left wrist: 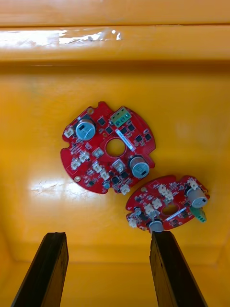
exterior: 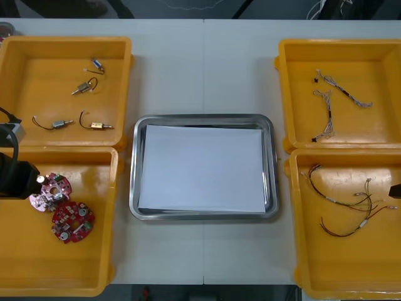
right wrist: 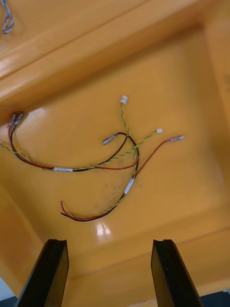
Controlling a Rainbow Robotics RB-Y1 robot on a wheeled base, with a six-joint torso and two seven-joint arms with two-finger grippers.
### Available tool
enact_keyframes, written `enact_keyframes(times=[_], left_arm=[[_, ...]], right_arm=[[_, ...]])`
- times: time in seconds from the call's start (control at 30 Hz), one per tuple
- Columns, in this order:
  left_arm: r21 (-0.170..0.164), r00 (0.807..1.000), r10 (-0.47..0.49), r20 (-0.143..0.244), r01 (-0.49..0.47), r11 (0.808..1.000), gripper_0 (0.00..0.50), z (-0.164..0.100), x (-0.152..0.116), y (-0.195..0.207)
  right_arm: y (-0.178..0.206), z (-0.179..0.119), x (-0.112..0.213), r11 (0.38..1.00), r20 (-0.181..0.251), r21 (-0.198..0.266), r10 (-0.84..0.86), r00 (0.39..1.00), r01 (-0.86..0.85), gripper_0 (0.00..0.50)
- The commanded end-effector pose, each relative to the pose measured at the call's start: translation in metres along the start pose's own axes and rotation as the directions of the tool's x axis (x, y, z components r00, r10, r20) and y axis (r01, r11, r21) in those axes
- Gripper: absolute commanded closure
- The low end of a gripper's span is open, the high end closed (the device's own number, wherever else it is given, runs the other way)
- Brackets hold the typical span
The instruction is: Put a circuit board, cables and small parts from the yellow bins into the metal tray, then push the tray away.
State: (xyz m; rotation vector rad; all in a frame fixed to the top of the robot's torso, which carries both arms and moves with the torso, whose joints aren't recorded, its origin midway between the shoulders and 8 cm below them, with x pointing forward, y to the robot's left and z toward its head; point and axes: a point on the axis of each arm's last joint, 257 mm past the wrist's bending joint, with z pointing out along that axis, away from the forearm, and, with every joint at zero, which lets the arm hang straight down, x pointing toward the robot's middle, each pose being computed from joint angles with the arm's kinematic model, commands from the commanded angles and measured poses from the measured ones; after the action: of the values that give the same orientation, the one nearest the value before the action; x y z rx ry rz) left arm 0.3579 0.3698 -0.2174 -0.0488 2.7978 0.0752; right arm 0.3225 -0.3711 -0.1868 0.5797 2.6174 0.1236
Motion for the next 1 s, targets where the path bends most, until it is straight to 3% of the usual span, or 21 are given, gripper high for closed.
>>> enact_keyframes(times=[0.03,0.23,0.43,0.63,1.0], left_arm=[[-0.032,0.995,0.091,0.038,-0.090,0.995,0.000,0.002,-0.026,0.000],[-0.036,0.995,0.095,0.043,-0.094,0.995,0.000,0.015,-0.036,-0.006],[-0.047,0.993,0.105,0.052,-0.103,0.994,0.000,0.033,-0.043,-0.013],[-0.039,0.993,0.108,0.053,-0.106,0.994,0.000,0.047,-0.043,-0.021],[-0.056,0.994,0.109,0.032,-0.107,0.993,0.000,0.068,-0.035,-0.020]], right_arm=[[-0.011,0.003,0.013,0.980,0.022,0.015,0.199,0.980,-0.200,0.000],[-0.013,0.012,0.025,0.950,0.007,0.020,0.312,0.950,-0.312,0.000],[-0.015,0.028,0.038,0.909,0.009,0.062,0.413,0.911,-0.413,0.000],[-0.003,0.049,0.046,0.874,-0.025,0.046,0.485,0.874,-0.484,0.000],[-0.010,0.085,0.049,0.840,-0.041,0.045,0.542,0.839,-0.541,0.000]])
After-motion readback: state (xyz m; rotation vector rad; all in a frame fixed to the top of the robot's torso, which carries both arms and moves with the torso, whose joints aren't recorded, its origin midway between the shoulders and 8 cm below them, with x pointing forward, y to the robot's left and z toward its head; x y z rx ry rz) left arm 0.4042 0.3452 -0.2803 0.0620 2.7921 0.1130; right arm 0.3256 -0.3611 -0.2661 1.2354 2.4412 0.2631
